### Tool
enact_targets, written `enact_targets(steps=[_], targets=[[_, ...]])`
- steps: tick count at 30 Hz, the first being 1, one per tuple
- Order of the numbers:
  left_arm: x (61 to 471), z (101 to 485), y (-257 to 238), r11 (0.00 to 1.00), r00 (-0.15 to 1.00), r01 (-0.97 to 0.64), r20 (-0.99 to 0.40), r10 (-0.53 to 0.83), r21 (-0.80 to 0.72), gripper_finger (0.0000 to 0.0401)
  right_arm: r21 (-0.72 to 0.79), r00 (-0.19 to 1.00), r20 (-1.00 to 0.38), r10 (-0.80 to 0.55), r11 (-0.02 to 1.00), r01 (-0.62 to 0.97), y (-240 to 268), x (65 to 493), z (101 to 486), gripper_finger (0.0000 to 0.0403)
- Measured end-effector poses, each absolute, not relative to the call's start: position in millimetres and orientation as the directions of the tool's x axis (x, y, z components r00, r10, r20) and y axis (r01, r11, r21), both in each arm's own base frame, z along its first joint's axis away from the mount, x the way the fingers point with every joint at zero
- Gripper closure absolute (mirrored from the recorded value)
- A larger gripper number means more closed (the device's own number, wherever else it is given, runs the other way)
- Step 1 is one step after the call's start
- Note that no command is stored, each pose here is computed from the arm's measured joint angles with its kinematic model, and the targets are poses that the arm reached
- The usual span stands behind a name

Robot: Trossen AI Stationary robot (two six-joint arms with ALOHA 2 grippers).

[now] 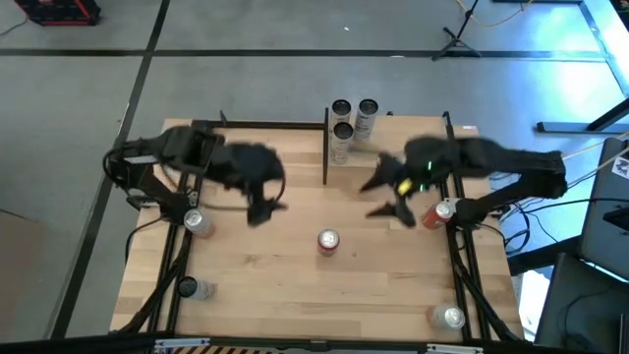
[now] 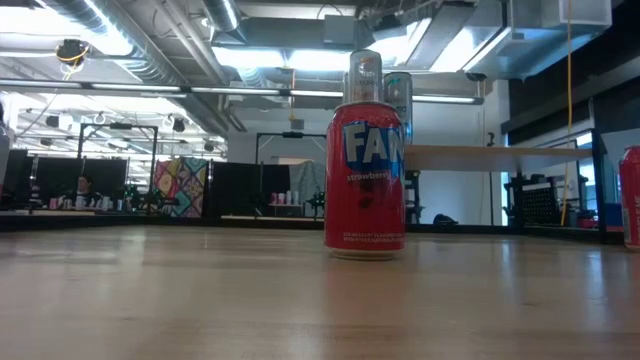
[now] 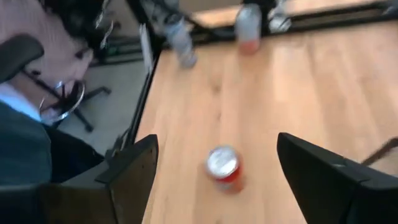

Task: Place canned beverage on shelf
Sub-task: Put the white blue soda can on the shelf aligned with the other white blue soda can

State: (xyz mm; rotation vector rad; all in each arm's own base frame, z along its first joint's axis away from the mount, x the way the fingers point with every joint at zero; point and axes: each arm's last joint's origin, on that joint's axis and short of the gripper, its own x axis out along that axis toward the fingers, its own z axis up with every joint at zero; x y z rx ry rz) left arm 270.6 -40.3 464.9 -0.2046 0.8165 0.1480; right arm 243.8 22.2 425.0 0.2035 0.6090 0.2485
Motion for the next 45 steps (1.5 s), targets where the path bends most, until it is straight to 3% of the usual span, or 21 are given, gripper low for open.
enact_targets(steps=[4, 8, 13, 21, 30, 45], targets=[[256.0, 459.7, -77.0, 0.928, 0.616, -0.278, -0.788, -0.025, -0.248, 0.0072, 0.285, 0.748, -0.573, 0.335, 0.937, -0.201, 57.4, 245.5, 404.3, 0.0086], [230.5, 451.3, -106.9, 0.838, 0.489, -0.459, -0.871, -0.038, -0.295, 0.0072, 0.277, 0.756, -0.567, 0.326, 0.94, -0.198, 79.9, 246.5, 391.3, 0.0086], [211.1, 437.7, -147.1, 0.725, 0.443, -0.583, -0.891, -0.095, -0.367, 0.0072, 0.288, 0.777, -0.546, 0.314, 0.941, -0.177, 91.6, 246.3, 387.7, 0.0086], [182.3, 391.1, -193.6, 0.602, 0.189, -0.761, -0.97, -0.153, -0.243, 0.0072, 0.254, 0.789, -0.547, 0.28, 0.953, -0.162, 99.7, 243.2, 387.4, 0.0086], [160.0, 352.5, -213.3, 0.546, -0.061, -0.837, -0.986, -0.156, -0.035, 0.0072, 0.257, 0.79, -0.546, 0.278, 0.954, -0.158, 99.4, 243.3, 387.4, 0.0086], [149.6, 310.8, -216.4, 0.563, -0.148, -0.82, -0.988, -0.037, 0.101, 0.0072, 0.263, 0.789, -0.547, 0.281, 0.952, -0.156, 99.4, 243.3, 387.4, 0.0086]])
